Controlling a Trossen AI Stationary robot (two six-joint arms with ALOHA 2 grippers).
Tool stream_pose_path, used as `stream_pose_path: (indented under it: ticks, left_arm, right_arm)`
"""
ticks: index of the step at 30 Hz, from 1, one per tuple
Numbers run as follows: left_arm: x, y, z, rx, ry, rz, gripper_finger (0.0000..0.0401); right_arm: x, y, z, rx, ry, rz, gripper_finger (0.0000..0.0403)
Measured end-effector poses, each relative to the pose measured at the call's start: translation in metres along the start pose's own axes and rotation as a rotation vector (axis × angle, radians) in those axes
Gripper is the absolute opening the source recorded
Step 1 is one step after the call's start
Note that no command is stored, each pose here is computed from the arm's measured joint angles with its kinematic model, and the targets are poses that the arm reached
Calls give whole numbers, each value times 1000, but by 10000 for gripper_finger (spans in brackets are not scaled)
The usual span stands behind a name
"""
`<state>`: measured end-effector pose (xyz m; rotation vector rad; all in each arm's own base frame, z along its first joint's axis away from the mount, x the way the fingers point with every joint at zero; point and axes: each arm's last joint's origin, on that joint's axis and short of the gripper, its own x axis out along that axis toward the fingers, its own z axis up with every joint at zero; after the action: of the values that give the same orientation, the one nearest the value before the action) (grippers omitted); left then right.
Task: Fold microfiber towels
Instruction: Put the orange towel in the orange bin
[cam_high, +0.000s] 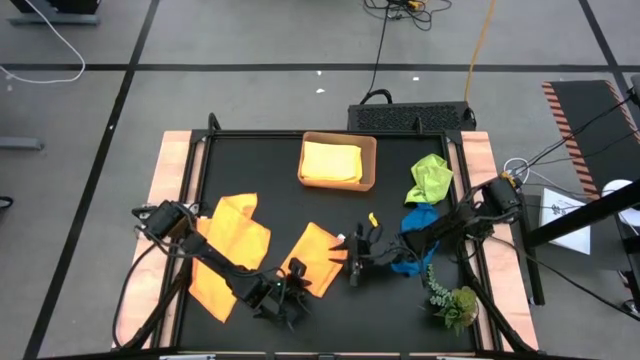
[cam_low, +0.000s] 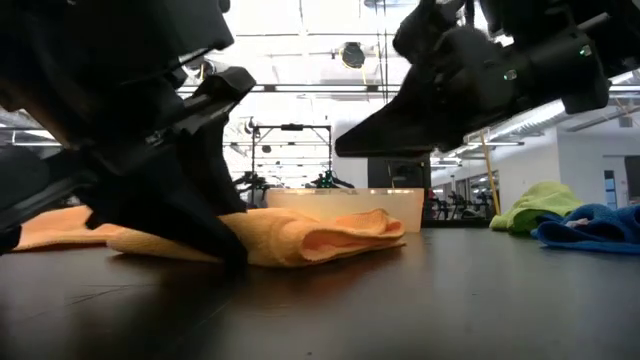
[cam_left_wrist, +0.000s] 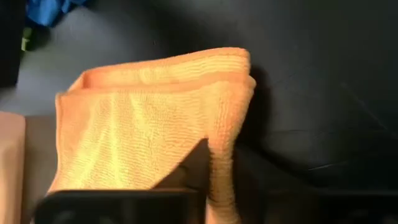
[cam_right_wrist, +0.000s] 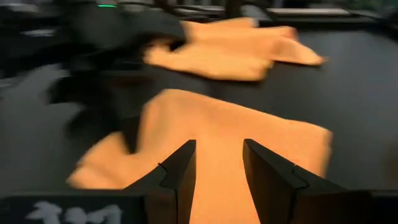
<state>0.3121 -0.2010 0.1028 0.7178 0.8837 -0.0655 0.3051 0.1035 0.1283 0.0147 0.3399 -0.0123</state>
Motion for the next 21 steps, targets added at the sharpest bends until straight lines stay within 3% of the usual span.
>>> stream_pose_path:
  ticks: [2,13,21]
  left_arm:
    - [0,0,-1,4,5,-1,15]
    - [-16,10,2,3,-14,-54,5]
    - [-50,35,12,-67,-79,-63,4]
  right_arm:
    - [-2,6,1,-33,-17,58,125]
    - [2,49,-7,-247,-15,185,134]
    - [18,59,-8,-335,-16,179,209]
